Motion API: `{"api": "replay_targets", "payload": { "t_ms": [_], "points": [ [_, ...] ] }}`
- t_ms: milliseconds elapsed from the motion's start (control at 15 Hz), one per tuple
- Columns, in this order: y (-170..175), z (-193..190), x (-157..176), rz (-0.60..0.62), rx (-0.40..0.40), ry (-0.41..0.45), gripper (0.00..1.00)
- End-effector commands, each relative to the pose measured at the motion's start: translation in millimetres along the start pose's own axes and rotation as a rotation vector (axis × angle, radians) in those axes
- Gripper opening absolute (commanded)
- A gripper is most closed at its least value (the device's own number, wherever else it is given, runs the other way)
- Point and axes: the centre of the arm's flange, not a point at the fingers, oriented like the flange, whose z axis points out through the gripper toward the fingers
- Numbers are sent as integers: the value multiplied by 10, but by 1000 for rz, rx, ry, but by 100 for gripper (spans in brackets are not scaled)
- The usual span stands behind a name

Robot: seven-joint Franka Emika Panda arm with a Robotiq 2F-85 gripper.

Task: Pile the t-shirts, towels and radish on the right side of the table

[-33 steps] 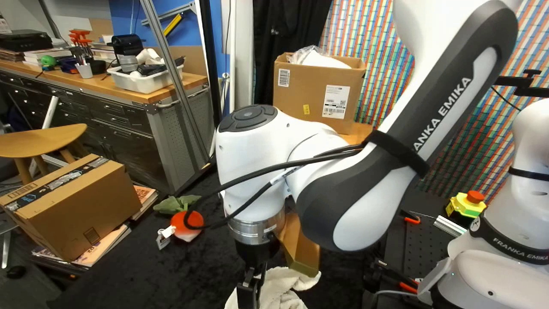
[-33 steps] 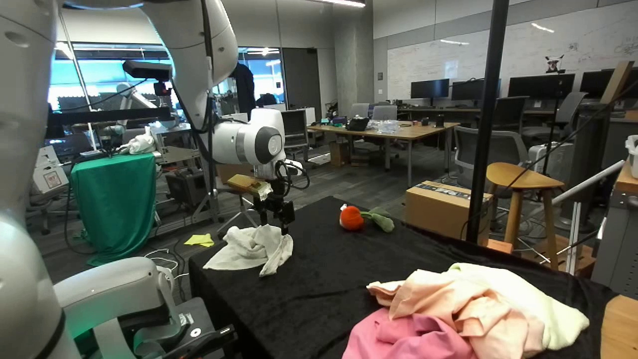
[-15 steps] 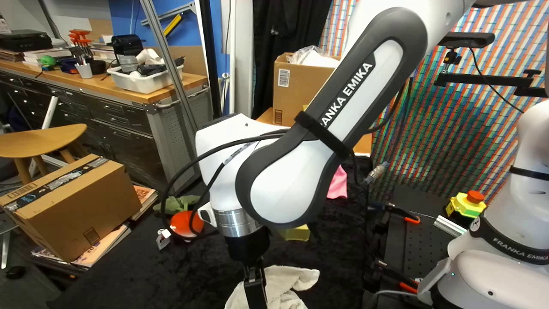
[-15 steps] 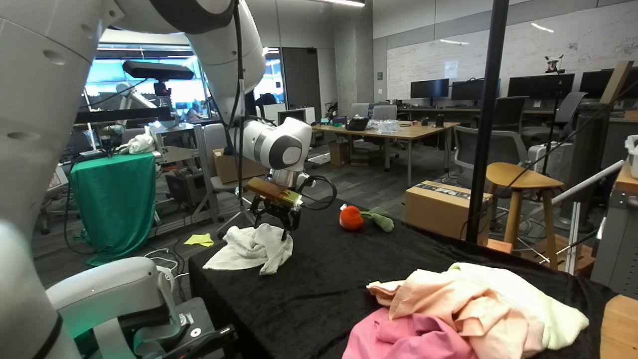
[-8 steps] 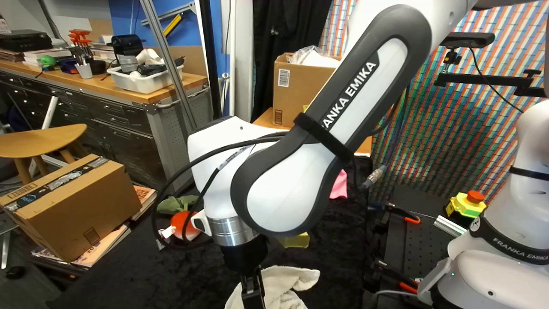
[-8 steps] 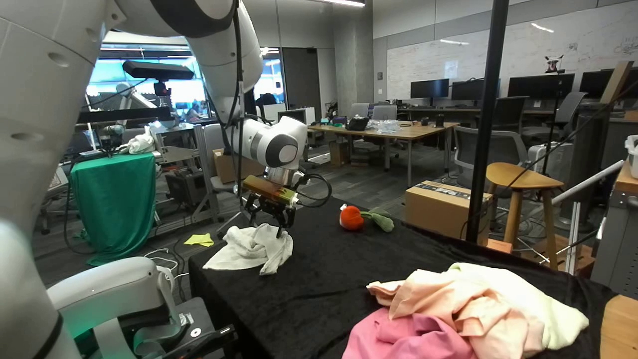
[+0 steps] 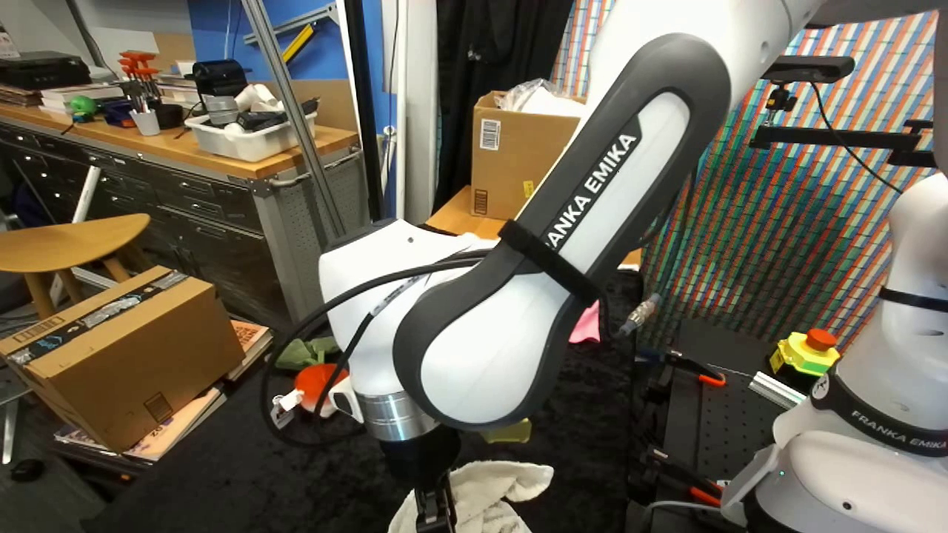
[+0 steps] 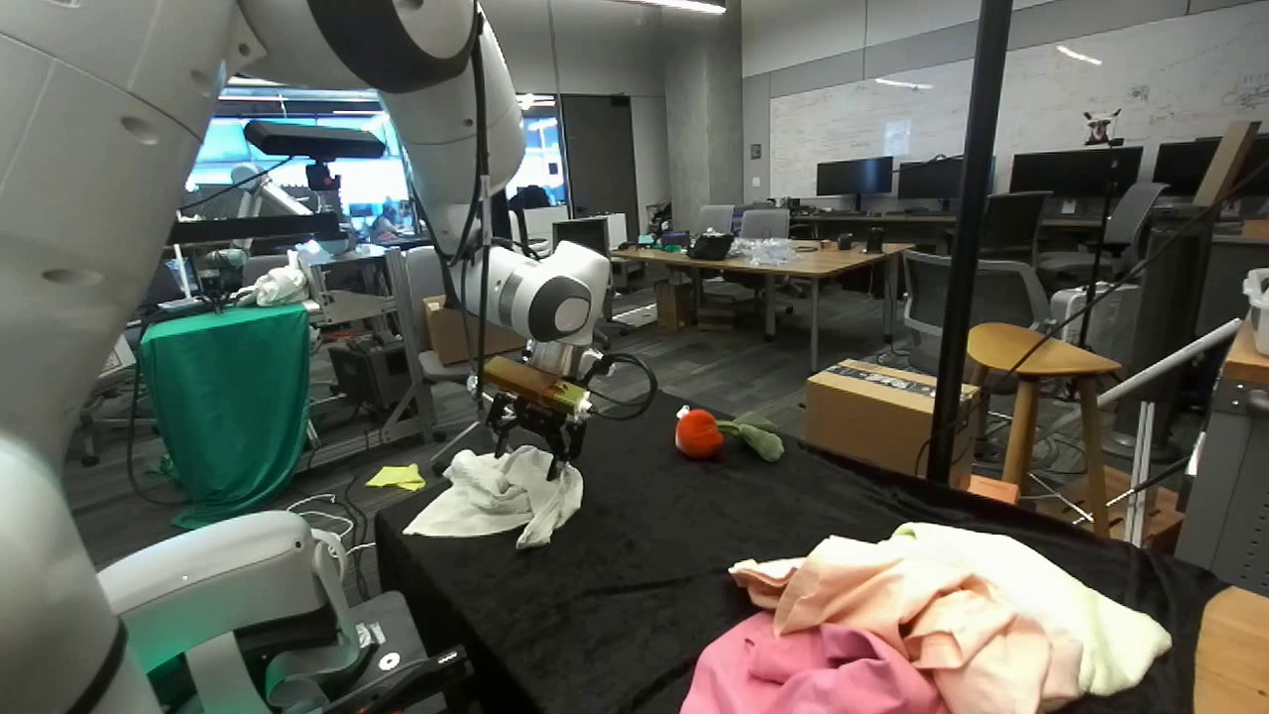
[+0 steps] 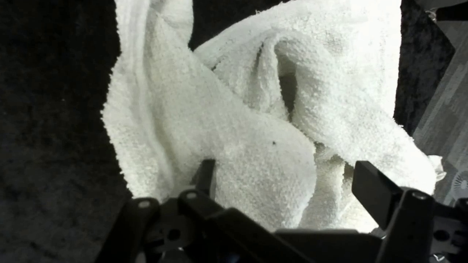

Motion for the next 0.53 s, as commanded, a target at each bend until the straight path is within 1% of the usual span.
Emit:
{"api": "replay_targets", "payload": {
  "t_ms": [0,67,133,267,333,400,467],
  "points": [
    [29,-21,118,13,6,5,69],
    [40,-36,116,12,13,5,62],
    [47,-48,113,10,18,5,52],
    [63,-97,103,11,27,8,38],
    [77,-128,97,10,37,8,29],
    [91,-169,83,8,46,9,22],
    [107,-210,70,6,53,12,13]
  ]
}}
